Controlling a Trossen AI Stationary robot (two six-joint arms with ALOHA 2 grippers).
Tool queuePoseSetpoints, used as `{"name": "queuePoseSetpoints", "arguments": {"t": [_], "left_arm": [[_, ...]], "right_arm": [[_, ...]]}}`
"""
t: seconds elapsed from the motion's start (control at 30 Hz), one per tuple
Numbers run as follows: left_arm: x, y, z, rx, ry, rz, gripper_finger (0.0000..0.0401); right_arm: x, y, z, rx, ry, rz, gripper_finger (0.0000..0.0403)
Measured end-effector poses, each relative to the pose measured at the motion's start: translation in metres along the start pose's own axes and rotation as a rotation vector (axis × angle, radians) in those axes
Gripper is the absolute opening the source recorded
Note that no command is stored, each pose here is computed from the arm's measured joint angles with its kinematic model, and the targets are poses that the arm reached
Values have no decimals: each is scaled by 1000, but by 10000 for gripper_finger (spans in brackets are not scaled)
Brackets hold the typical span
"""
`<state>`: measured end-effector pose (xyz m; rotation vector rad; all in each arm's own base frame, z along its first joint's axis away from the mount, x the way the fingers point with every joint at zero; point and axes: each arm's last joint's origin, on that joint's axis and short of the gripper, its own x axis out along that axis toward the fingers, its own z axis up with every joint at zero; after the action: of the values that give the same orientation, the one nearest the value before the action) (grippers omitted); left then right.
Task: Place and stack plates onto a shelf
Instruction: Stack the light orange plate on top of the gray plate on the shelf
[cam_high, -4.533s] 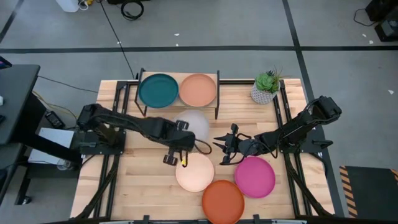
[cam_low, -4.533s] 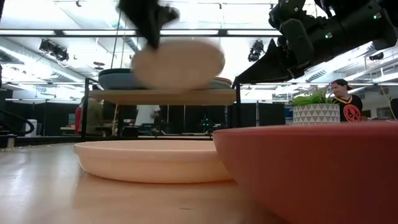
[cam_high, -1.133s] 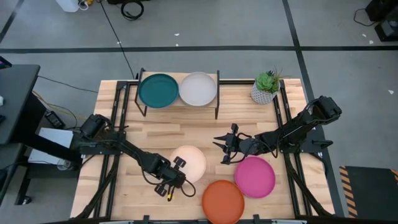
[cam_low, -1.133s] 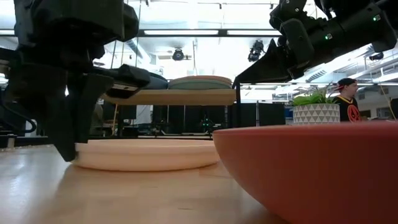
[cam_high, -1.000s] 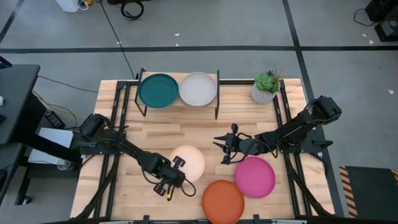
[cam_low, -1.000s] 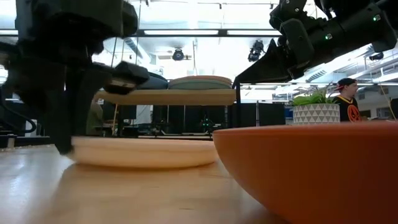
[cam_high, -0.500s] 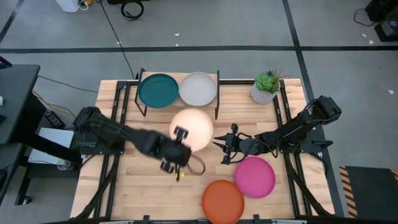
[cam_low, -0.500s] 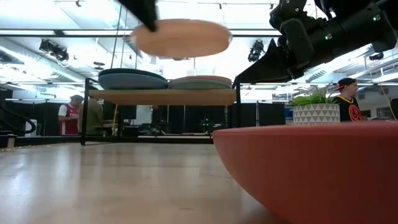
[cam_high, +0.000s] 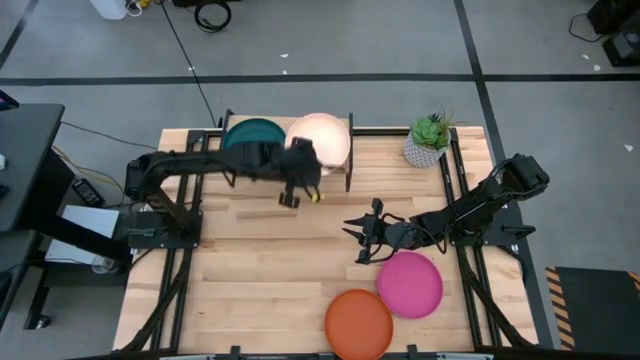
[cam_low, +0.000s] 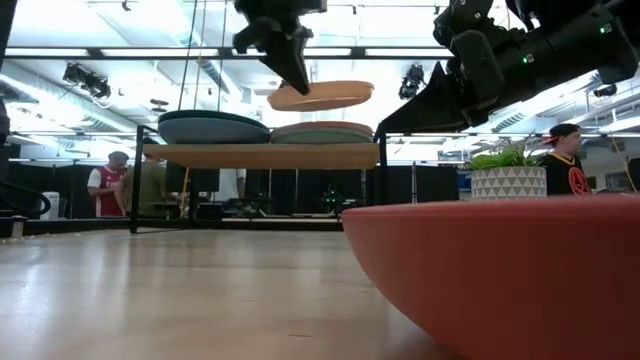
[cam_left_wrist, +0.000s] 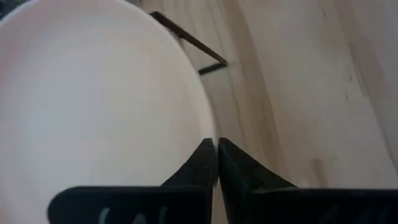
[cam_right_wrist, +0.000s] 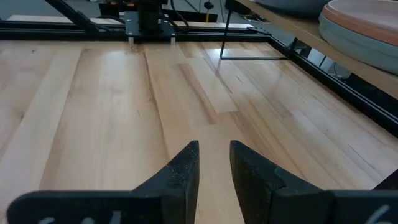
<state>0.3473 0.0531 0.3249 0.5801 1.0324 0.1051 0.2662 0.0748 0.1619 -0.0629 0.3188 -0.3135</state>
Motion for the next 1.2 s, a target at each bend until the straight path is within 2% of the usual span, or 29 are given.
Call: {"name": "queuePoseSetpoints", "arguments": {"t": [0.17, 0.3, 0.53, 0.7, 0.73, 0.8, 0.87, 0.93, 1.07, 1.2], "left_arm": [[11, 38, -20, -123, -75, -46, 23], [13, 53, -27, -182, -115, -34, 54], [10, 43, -13, -153, -171, -28, 139], [-7, 21, 6, -55, -240, -41, 167], [-8, 15, 9, -19, -221, -24, 167], [-10, 9, 12, 32, -149, 86, 166], [-11, 12, 11, 35, -80, 187, 162], [-8, 21, 4, -3, -38, 235, 157], [0, 47, -17, -164, 18, 266, 153], [10, 65, -40, -276, 63, 201, 153]], "right_arm": [[0, 0, 0, -3, 3, 0, 97], [0, 0, 0, -3, 3, 0, 96], [0, 0, 0, -3, 3, 0, 96], [0, 0, -1, -4, 5, -1, 96], [0, 0, -1, -4, 4, -1, 96], [0, 0, -1, -4, 4, 0, 96], [0, 0, 0, 1, -2, 1, 96], [0, 0, 0, 4, -2, 1, 96], [0, 0, 1, 7, -6, 8, 96], [0, 0, 1, 9, -7, 8, 96]]}}
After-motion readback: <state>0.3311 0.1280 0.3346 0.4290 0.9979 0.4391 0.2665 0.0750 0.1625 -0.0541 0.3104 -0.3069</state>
